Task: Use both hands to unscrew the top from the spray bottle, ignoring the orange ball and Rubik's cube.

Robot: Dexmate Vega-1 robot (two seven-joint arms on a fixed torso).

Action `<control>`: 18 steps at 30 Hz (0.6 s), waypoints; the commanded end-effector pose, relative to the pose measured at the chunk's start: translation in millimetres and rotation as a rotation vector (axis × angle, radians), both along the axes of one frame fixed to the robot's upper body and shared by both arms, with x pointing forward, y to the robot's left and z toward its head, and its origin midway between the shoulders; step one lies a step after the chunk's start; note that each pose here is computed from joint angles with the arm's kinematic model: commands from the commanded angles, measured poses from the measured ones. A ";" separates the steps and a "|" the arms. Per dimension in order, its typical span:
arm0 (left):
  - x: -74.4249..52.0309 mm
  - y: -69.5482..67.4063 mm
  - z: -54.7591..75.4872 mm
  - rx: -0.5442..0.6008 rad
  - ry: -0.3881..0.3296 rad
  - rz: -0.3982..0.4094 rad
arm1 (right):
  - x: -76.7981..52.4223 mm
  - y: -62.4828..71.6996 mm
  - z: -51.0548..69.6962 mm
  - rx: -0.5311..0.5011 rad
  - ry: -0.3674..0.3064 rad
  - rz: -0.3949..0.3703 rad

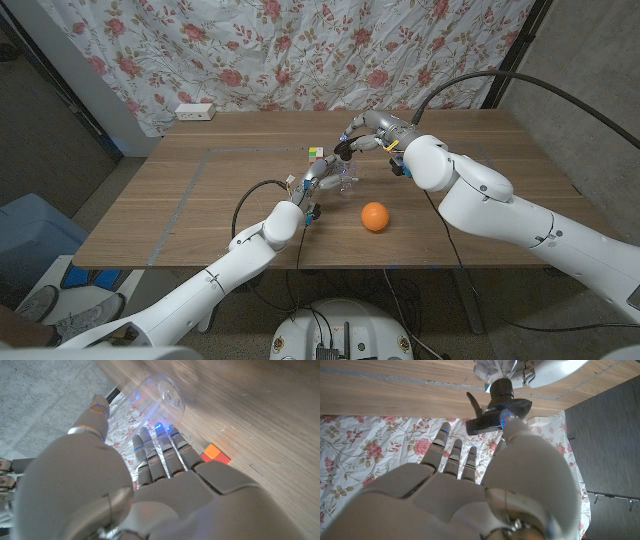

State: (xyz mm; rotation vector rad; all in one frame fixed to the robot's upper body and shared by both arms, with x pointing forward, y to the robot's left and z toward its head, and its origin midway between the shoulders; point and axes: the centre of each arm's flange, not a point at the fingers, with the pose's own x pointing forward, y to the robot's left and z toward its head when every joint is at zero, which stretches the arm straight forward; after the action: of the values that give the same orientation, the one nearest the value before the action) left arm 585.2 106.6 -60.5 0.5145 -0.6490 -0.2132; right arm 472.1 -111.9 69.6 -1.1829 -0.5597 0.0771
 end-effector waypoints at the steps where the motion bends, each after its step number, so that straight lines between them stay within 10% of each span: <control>1: 1.4 -0.5 0.7 -0.001 0.001 -0.004 | 4.6 -0.7 -2.4 0.033 -0.011 0.002; 18: 4.8 -0.1 2.1 -0.006 0.001 -0.006 | 6.2 -5.1 -0.5 0.061 -0.044 0.029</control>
State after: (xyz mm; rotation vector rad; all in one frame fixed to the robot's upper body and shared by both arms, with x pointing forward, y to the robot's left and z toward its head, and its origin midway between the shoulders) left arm 588.0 106.4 -59.6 0.5105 -0.6479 -0.2163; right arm 478.1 -114.7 67.7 -1.1399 -0.5790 0.0641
